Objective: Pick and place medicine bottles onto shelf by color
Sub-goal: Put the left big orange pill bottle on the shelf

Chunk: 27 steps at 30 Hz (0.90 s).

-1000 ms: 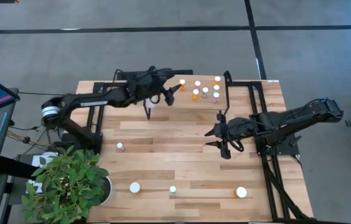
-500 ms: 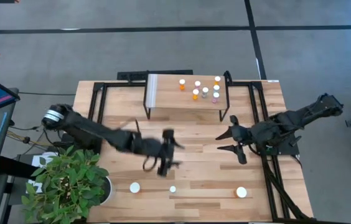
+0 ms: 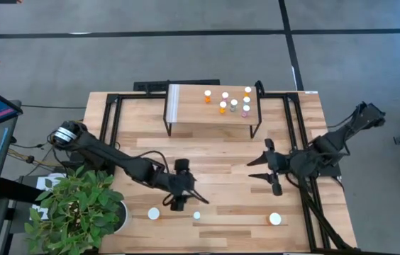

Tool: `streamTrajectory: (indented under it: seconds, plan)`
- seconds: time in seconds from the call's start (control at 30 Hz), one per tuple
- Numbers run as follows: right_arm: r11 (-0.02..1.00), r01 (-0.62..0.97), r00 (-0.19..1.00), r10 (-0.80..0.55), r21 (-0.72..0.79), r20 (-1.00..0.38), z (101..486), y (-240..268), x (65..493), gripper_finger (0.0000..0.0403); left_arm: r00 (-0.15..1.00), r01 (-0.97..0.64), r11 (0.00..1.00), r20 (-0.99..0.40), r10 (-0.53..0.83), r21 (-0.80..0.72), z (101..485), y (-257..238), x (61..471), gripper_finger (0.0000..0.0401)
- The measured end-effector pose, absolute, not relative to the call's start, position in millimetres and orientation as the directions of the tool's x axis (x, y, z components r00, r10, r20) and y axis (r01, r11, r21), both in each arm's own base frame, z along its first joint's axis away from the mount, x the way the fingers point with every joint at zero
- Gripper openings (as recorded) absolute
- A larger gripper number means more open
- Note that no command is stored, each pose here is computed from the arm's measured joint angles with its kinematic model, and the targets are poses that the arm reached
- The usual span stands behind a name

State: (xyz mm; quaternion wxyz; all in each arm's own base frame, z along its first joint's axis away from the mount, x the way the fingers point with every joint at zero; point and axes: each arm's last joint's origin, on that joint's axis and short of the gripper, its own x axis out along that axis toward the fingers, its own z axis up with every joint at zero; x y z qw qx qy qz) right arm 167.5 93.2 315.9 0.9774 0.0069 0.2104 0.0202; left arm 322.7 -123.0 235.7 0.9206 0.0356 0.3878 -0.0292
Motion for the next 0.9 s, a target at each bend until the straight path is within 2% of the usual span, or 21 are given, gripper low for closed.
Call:
streamTrajectory:
  seconds: [0.13,0.27,0.5,0.77,0.9]
  plan:
    - [0.999,-0.010,0.911,0.023,0.034,-0.411,310.2,102.4,176.8,0.0189,0.552,0.031,1.000,-0.833,-0.018,-0.001,244.0,-125.4,304.4,0.0261]
    - [0.999,-0.011,0.921,0.029,0.048,-0.388,307.0,111.4,187.4,0.0189,0.437,0.098,0.995,-0.897,-0.060,-0.018,252.0,-145.1,285.8,0.0261]
    - [0.997,-0.010,0.933,0.035,0.071,-0.358,304.8,118.0,197.8,0.0189,0.310,0.107,0.993,-0.947,-0.084,-0.054,252.4,-176.3,254.8,0.0275]
    - [0.997,-0.010,0.933,0.035,0.072,-0.357,305.0,117.8,197.5,0.0189,0.294,0.025,0.996,-0.952,-0.086,-0.082,251.6,-191.4,241.2,0.0336]
    - [0.998,-0.010,0.931,0.034,0.066,-0.364,304.3,117.6,197.3,0.0189,0.273,-0.001,0.998,-0.960,-0.058,-0.061,242.8,-188.7,238.1,0.0349]
